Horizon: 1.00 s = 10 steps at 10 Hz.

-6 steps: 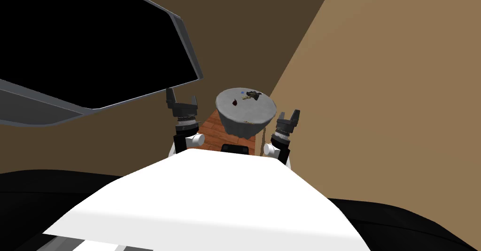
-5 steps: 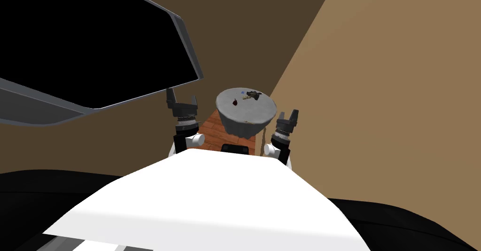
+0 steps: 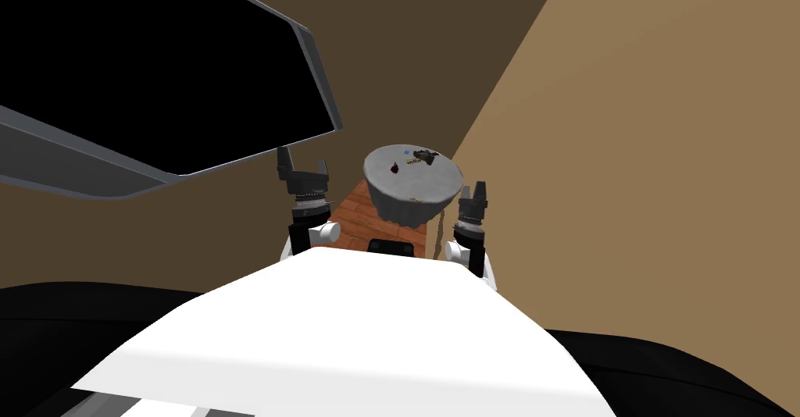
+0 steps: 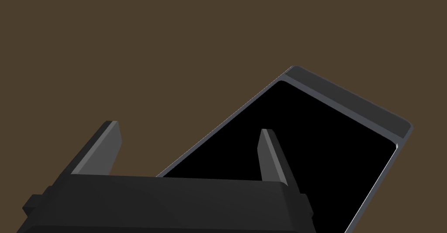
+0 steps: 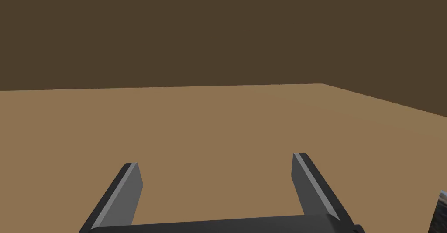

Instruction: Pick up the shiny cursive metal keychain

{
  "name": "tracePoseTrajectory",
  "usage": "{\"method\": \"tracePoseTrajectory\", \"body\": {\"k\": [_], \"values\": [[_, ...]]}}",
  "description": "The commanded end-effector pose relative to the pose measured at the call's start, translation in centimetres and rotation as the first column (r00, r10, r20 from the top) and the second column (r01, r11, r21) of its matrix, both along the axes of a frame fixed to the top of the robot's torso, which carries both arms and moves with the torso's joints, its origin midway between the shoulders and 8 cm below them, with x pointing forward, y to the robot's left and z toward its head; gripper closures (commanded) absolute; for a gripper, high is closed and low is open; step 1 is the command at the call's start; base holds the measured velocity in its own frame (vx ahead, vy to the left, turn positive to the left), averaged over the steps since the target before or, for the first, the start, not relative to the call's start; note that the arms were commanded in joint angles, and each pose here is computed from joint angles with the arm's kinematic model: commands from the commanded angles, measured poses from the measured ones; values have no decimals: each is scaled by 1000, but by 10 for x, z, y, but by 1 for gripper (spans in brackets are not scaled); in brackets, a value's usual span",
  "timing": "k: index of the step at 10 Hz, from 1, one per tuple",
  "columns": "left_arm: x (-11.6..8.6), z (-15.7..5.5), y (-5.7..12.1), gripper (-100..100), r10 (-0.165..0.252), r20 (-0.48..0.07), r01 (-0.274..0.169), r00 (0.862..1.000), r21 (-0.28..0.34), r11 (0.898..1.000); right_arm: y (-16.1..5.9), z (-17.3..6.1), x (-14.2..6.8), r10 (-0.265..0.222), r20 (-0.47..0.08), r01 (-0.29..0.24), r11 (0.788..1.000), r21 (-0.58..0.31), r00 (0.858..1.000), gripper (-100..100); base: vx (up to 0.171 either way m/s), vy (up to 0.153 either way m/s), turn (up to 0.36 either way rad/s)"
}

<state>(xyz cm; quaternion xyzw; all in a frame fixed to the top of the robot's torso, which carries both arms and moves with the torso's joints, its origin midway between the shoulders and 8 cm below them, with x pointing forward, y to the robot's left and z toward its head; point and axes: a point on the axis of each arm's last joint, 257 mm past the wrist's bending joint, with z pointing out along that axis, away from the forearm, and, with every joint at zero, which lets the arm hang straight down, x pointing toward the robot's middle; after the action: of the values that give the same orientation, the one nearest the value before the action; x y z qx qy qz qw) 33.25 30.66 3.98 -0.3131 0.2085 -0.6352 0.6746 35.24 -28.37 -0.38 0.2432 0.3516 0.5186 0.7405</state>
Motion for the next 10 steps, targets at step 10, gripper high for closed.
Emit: {"method": "tracePoseTrajectory", "body": {"k": [10], "values": [[0,0,0,0,0,0,0,1000,0,1000,18,-21,16,1,-93,-39,911,-412,996,-100,-71,43,37]]}}
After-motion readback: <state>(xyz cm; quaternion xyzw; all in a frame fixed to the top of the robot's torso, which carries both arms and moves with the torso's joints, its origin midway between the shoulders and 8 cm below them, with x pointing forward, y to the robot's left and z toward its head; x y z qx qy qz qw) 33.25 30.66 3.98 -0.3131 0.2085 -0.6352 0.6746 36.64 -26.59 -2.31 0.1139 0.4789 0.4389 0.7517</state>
